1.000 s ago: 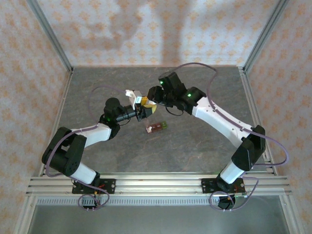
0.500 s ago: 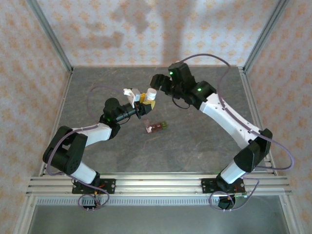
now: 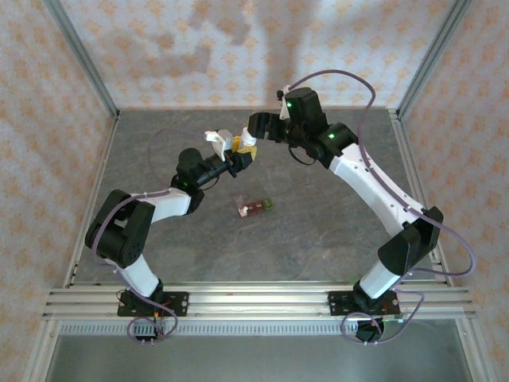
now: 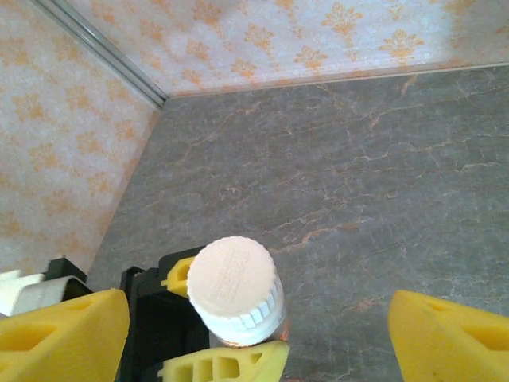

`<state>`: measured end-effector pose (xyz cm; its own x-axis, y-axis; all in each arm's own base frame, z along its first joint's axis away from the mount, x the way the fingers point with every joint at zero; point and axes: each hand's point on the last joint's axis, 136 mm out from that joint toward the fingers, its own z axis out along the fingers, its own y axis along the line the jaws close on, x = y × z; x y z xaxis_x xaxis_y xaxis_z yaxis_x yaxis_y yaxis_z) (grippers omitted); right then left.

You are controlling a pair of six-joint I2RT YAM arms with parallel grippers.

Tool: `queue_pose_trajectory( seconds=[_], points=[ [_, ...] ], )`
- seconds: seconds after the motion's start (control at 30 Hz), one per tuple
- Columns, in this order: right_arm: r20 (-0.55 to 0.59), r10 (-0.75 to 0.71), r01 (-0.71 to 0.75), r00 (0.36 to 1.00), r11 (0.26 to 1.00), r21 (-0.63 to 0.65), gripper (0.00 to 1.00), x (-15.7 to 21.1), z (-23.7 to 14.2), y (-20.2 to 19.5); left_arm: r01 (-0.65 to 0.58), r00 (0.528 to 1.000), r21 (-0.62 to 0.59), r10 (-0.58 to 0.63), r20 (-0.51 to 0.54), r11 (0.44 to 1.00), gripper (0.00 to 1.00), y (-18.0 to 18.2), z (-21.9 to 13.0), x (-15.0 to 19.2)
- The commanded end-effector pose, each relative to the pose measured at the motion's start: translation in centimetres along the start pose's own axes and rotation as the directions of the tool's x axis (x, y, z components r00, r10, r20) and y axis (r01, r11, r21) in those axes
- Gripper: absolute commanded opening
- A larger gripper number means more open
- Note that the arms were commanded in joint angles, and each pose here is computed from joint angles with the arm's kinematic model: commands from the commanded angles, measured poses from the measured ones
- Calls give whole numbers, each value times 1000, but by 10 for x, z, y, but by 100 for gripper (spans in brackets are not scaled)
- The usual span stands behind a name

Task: Sort the pills into containers

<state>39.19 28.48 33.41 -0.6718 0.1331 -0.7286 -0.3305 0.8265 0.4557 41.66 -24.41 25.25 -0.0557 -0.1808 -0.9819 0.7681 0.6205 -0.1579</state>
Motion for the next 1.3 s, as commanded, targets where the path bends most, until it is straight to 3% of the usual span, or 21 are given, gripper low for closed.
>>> queue_pose_trajectory(
  seconds=[0.0, 0.77, 1.07, 1.27],
  points=[
    [26, -37, 38, 999, 999, -38, 85, -12, 8, 11, -13, 996, 14, 11, 85, 1000, 0, -1, 3, -26],
    [-42, -5, 0, 999, 994, -109, 74, 1, 39, 31, 10, 996, 39, -13, 89, 999, 0, -7, 1, -29],
    [-61, -7, 1, 998, 995, -95, 51, 6, 42, 30, 9, 995, 45, -14, 98, 999, 0, -10, -1, -33],
    [-65, 2, -6, 998, 998, -63, 46, 17, 45, 29, 15, 994, 50, -20, 105, 999, 0, -11, -2, -36]
  ],
)
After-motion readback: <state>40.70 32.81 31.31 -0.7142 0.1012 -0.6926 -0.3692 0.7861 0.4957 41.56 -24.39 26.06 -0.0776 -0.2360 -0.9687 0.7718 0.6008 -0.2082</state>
